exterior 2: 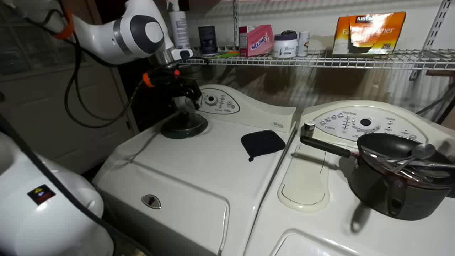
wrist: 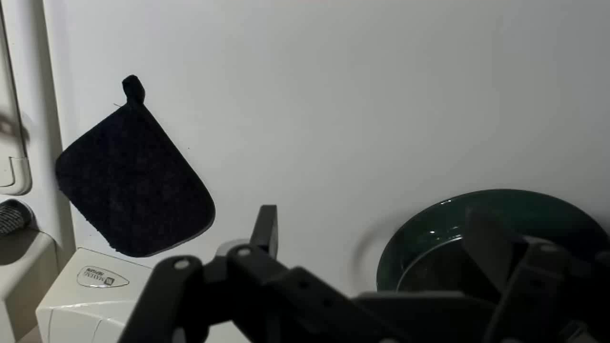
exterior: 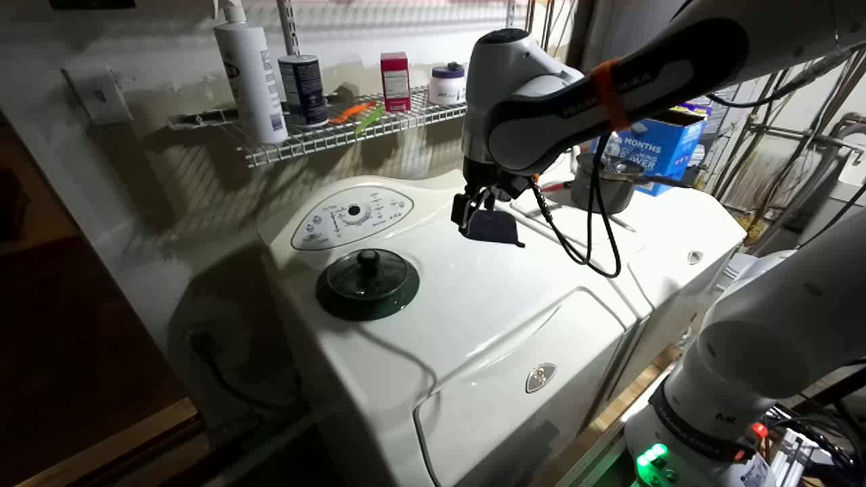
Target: Take the black can off of the shelf and out it on the washing machine
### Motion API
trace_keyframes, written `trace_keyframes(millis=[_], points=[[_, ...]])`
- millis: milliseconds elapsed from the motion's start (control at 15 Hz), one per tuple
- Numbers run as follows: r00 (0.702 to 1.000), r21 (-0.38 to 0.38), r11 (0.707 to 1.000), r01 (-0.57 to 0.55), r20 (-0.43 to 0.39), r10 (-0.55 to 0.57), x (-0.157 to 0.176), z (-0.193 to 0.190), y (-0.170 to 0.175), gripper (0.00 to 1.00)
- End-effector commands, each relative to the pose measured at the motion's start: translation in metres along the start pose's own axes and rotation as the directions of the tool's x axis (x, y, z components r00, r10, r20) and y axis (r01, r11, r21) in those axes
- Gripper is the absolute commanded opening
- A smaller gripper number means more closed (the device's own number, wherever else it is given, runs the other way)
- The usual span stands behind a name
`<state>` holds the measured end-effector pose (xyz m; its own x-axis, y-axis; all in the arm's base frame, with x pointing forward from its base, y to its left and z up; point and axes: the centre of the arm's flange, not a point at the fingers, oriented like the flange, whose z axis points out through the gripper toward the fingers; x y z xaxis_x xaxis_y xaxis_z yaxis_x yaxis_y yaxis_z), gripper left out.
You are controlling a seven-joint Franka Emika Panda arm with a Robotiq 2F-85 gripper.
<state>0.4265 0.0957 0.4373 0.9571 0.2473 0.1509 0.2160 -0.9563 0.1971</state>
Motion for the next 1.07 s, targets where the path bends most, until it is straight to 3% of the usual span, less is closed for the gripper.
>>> trace_keyframes(millis=[0, 667, 1000], points=[[1.0, 0.0, 1.0, 0.0, 0.0, 0.0, 0.0, 0.0, 0.0, 1.0], [1.0, 0.0, 1.0, 0.0, 0.0, 0.0, 0.0, 0.0, 0.0, 1.0], [0.997, -0.07, 0.994, 0.079, -0.015, -0.08, 0.06, -0.038, -0.003, 1.0]])
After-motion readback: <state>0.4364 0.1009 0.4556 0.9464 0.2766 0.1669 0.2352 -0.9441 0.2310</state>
